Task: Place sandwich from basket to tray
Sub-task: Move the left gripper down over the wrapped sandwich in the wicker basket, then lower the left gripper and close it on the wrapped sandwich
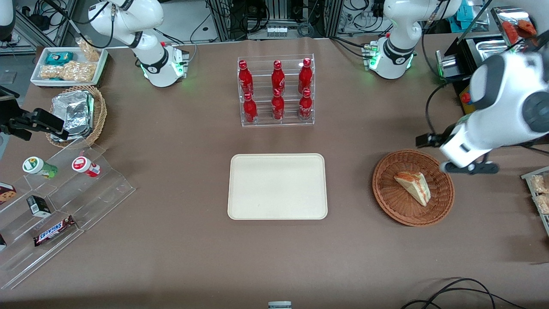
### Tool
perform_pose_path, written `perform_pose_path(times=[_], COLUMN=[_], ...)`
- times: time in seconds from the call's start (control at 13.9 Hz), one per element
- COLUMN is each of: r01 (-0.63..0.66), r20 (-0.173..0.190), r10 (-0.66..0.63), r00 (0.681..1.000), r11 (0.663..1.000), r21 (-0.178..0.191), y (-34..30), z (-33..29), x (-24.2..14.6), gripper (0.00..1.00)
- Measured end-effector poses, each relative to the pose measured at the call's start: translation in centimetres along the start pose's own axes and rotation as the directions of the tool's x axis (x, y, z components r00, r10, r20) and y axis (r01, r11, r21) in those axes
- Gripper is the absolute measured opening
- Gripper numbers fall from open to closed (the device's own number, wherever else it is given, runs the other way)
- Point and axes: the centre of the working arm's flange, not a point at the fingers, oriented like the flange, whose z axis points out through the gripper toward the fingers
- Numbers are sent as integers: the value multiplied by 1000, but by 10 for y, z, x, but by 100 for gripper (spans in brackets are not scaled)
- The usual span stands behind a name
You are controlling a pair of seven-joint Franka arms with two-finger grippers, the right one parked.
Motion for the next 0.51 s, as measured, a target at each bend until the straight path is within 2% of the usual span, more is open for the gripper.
perform_pose_path(times=[0.14,0.29,0.43,0.51], r01=[66,199,368,458], r20=[-21,-47,-71,-83], r10=[-66,-199,-370,-462], r00=[998,979,926,883], r11=[998,980,929,887], r21=[-7,-19,-41,-58], y=[0,-1,-1,-1], z=[37,57,68,71], x=[10,14,15,16], gripper=[100,100,100,100])
